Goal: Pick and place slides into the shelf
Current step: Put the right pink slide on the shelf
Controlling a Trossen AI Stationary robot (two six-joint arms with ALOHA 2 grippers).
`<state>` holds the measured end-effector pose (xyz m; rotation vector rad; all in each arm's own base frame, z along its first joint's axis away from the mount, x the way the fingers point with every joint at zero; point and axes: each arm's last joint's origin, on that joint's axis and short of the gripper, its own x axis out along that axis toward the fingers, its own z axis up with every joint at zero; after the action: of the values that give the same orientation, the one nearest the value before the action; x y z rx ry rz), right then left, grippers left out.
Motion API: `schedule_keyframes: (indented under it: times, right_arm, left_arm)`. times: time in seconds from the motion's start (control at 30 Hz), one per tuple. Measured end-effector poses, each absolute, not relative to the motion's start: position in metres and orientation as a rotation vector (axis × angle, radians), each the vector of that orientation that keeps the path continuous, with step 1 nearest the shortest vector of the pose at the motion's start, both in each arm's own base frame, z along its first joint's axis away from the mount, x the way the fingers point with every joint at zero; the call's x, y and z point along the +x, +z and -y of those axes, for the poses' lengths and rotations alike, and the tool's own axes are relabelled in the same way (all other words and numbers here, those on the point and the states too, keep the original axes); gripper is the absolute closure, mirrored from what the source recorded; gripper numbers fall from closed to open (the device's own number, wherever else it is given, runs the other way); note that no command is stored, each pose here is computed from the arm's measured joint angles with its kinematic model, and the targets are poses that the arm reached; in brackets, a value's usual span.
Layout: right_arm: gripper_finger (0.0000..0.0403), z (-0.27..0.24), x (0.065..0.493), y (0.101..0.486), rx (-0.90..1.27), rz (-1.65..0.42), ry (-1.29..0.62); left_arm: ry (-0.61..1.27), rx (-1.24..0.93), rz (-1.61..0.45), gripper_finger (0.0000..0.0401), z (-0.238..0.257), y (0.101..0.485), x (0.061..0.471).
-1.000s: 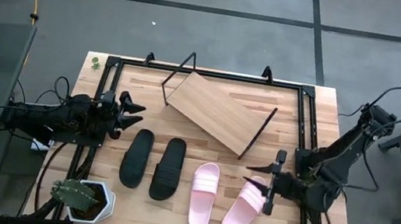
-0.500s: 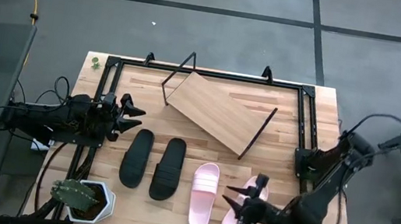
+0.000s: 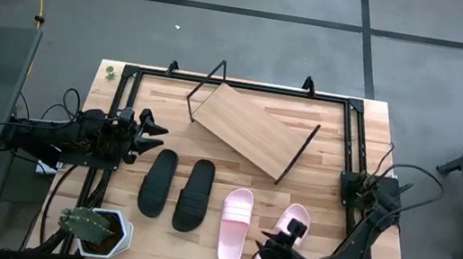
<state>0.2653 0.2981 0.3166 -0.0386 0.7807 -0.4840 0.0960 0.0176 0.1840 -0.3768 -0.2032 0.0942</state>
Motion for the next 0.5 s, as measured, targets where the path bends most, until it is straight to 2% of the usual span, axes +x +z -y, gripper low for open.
schedule_keyframes:
  times: [0.33, 0.5]
  right_arm:
    - [0.0284, -0.301, 0.262, 0.315, 0.116, -0.816, -0.524]
    - [0.0284, -0.308, 0.263, 0.304, 0.111, -0.869, -0.518]
  left_arm:
    - [0.095, -0.380, 0.178, 0.0196, -0.018, 0.182, 0.096]
    - [0.099, -0.380, 0.179, 0.0196, -0.018, 0.182, 0.096]
